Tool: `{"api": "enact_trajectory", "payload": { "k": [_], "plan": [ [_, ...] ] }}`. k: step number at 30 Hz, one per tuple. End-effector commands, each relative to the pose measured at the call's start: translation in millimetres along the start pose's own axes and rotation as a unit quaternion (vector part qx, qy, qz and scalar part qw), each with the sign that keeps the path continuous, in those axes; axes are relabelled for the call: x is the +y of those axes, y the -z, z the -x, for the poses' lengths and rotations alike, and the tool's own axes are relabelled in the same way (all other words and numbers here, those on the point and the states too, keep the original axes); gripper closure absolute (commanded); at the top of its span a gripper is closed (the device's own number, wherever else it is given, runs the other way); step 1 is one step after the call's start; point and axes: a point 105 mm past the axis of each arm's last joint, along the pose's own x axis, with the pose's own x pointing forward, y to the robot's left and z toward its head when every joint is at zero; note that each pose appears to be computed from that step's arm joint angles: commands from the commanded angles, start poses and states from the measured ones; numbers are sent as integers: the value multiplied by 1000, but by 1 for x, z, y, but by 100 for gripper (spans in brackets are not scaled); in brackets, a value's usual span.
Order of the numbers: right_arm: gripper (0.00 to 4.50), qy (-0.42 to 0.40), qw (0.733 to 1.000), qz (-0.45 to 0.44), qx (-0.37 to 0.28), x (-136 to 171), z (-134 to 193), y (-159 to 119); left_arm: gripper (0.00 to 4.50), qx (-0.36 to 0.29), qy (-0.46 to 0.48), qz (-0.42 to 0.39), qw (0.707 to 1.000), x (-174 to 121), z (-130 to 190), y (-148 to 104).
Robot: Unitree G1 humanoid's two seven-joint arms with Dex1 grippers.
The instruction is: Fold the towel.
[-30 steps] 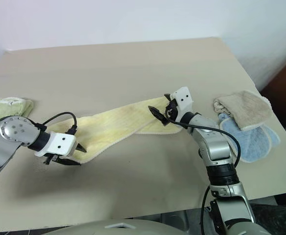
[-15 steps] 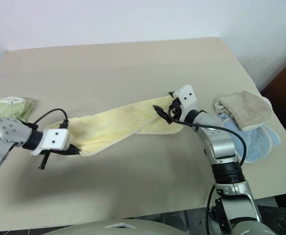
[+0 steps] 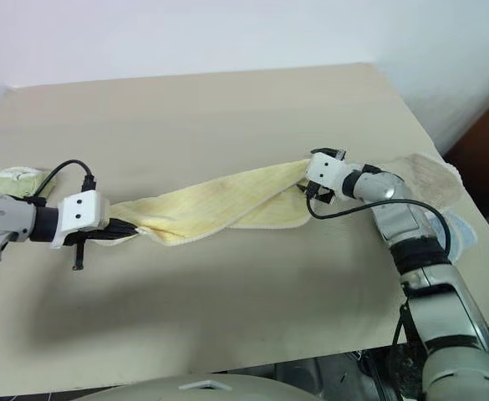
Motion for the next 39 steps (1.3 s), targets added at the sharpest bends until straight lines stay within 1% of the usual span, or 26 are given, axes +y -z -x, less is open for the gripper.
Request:
{"api": "enact_trajectory", "payload": {
  "k": [1, 6, 9, 15, 20, 21, 24, 26, 28, 29, 32, 34, 39],
  "plan": [
    [0, 3, 997, 74, 6, -14, -3, -2, 448, -13, -23, -20, 999, 7, 5, -11],
    [0, 17, 992, 123, 20, -26, -8, -1, 448, -13, -25, -19, 999, 6, 4, -11],
    [60, 21, 992, 123, 10, -31, -8, -5, 450, -13, -27, -17, 999, 5, 6, -11],
    [263, 14, 991, 137, 4, -30, -6, -6, 450, -14, -35, -11, 999, 5, 5, -9],
    [427, 15, 991, 135, 0, -31, -3, -7, 450, -27, -36, -3, 999, 4, 2, -10],
    [448, 17, 991, 133, 0, -32, -2, -6, 450, -32, -39, -1, 999, 5, 1, -11],
    [448, 31, 993, 110, -3, -37, 0, -7, 450, -57, -61, 7, 996, 14, 2, -17],
    [448, 45, 995, 86, -1, -43, 4, -6, 450, -92, -114, 15, 989, 34, 11, -25],
    [448, 70, 996, 56, 7, -56, 12, -2, 450, -131, -208, 52, 968, 69, 28, -28],
    [448, 79, 996, 47, 10, -60, 15, -1, 450, -142, -235, 62, 960, 79, 34, -28],
    [448, 131, 991, 16, 29, -91, 32, 4, 450, -136, -367, 104, 914, 125, 59, -15],
    [448, 162, 986, -7, 31, -111, 40, 1, 450, -134, -409, 99, 897, 143, 66, -15],
    [448, 218, 976, 1, 30, -155, 53, -17, 450, -186, -460, 101, 862, 179, 70, -44]
  ]
}}
